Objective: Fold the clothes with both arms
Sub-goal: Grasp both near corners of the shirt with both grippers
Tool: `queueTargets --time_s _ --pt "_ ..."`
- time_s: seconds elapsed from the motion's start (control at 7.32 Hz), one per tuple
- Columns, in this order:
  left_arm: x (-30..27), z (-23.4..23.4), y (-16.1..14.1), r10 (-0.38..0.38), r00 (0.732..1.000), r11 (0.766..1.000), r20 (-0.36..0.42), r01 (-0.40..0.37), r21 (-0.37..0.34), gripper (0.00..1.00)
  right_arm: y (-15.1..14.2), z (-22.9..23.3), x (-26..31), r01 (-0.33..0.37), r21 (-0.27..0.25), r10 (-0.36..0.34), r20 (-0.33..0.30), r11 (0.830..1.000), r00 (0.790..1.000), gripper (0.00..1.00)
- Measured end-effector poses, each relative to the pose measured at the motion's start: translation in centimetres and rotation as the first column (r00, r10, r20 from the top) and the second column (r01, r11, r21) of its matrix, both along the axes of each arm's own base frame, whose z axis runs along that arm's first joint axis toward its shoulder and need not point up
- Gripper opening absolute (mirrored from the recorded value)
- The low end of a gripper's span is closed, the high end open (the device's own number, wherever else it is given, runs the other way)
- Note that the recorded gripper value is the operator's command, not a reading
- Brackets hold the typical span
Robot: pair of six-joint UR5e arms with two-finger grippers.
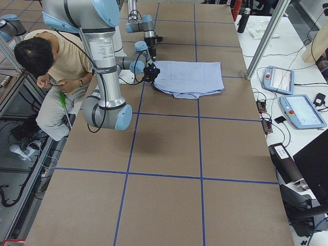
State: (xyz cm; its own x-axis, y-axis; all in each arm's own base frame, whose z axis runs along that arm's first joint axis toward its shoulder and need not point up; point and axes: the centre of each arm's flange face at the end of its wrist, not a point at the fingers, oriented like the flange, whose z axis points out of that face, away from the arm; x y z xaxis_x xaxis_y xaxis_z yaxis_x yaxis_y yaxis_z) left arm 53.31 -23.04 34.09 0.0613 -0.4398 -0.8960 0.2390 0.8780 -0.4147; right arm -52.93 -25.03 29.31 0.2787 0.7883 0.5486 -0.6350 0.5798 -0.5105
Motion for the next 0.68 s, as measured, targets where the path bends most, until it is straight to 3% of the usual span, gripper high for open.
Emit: queueTargets --time_s 0.14,0.27,0.68 --pt "0.04 0.01 0.04 0.001 1.000 1.000 0.000 -0.001 -0.001 0.10 0.00 -0.02 0.01 -0.001 0.000 0.001 0.000 1.000 1.000 0.00" --pt "0.04 0.00 0.05 0.000 1.000 1.000 0.000 0.000 -0.002 0.00 0.00 -0.03 0.02 -0.001 0.000 0.001 0.001 1.000 1.000 0.00" --pt "-0.08 -0.15 -0.01 -0.004 1.000 1.000 -0.004 0.004 -0.007 0.00 0.00 -0.01 0.07 -0.001 0.000 0.001 0.000 1.000 1.000 0.00"
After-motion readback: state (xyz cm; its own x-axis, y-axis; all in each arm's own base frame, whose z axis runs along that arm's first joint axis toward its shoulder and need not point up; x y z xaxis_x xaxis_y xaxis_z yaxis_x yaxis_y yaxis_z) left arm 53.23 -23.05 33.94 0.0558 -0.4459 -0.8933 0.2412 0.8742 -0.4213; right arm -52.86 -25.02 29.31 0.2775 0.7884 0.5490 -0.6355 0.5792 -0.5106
